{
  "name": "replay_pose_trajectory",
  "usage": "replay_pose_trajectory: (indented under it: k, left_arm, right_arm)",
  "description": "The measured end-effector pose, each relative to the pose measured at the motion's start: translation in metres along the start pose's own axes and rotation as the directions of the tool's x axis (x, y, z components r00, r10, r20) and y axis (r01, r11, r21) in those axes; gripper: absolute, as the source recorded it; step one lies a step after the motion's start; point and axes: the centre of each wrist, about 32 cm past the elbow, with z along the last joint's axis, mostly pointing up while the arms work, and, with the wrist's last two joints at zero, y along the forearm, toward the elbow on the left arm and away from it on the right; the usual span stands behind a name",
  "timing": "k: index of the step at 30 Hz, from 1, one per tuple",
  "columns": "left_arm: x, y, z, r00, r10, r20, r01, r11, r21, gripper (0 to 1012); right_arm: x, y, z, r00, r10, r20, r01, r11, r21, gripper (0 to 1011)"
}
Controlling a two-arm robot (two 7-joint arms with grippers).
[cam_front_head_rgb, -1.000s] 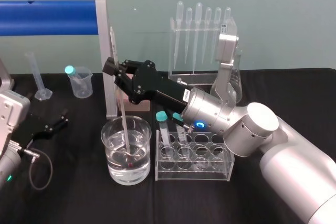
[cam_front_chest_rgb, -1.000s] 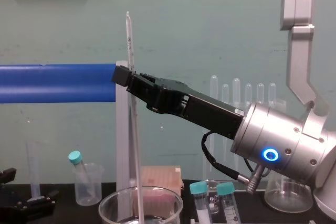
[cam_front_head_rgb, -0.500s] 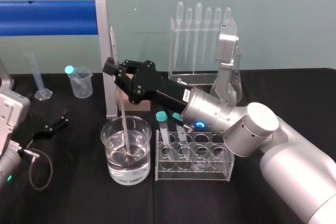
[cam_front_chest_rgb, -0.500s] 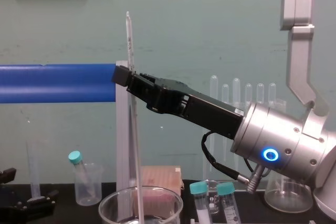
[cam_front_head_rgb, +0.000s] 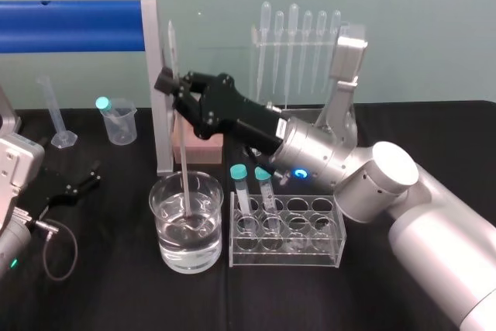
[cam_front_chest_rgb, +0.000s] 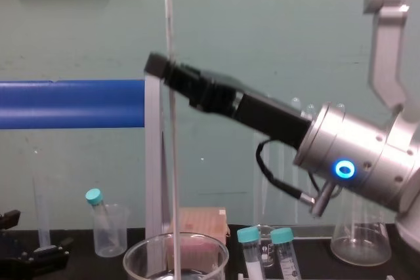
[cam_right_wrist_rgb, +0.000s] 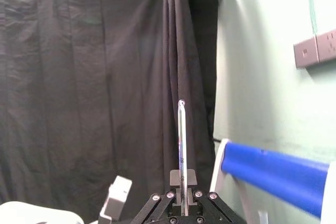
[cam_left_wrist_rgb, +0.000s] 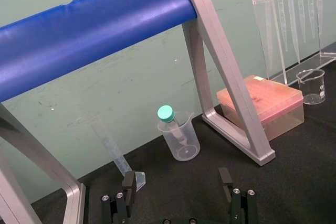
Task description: Hold the thermometer with one hand and immerse one end into the beaker, then reinsert it into the test tube rack.
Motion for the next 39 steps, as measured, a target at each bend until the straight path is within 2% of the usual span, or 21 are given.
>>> replay_pose_trajectory:
  k: [7,15,17,18,20,22,24,27,30,33,39]
  left_arm:
    - [0.0,0.0,0.0,1.0,0.0,0.0,0.0,1.0,0.0,1008]
    - [0.0,0.0,0.0,1.0,0.0,0.0,0.0,1.0,0.0,1008]
    - [0.0,0.0,0.0,1.0,0.0,0.0,0.0,1.0,0.0,1008]
    - [0.0,0.0,0.0,1.0,0.0,0.0,0.0,1.0,0.0,1008]
    - [0.0,0.0,0.0,1.0,0.0,0.0,0.0,1.0,0.0,1008]
    - [0.0,0.0,0.0,1.0,0.0,0.0,0.0,1.0,0.0,1008]
    - [0.0,0.0,0.0,1.0,0.0,0.0,0.0,1.0,0.0,1008]
    - [0.0,0.0,0.0,1.0,0.0,0.0,0.0,1.0,0.0,1008]
    - [0.0,0.0,0.0,1.0,0.0,0.0,0.0,1.0,0.0,1008]
    - [0.0,0.0,0.0,1.0,0.0,0.0,0.0,1.0,0.0,1008]
    - [0.0,0.0,0.0,1.0,0.0,0.0,0.0,1.0,0.0,1008]
  right_arm:
    - [-0.0013,0.005,0.019,0.999,0.02,0.046,-0.022,0.999,0.044,56]
    - [-0.0039,0.015,0.047,0.994,0.038,0.102,-0.052,0.989,0.14,56]
    - [-0.0039,0.016,0.056,0.992,0.033,0.123,-0.054,0.985,0.165,57]
    - [-0.0039,0.016,0.056,0.992,0.033,0.123,-0.054,0.985,0.165,57]
    - [-0.0034,0.012,0.068,0.988,0.013,0.155,-0.043,0.982,0.186,57]
    - [-0.0033,0.011,0.071,0.987,0.006,0.163,-0.037,0.981,0.19,57]
    - [-0.0035,0.001,0.081,0.98,-0.033,0.198,-0.007,0.98,0.197,56]
    - [-0.0045,-0.009,0.089,0.972,-0.071,0.224,0.027,0.98,0.197,56]
    - [-0.0085,-0.029,0.099,0.958,-0.139,0.252,0.09,0.976,0.198,56]
    - [-0.0124,-0.041,0.103,0.947,-0.182,0.264,0.132,0.972,0.197,56]
    - [-0.0265,-0.072,0.107,0.92,-0.287,0.267,0.246,0.953,0.177,56]
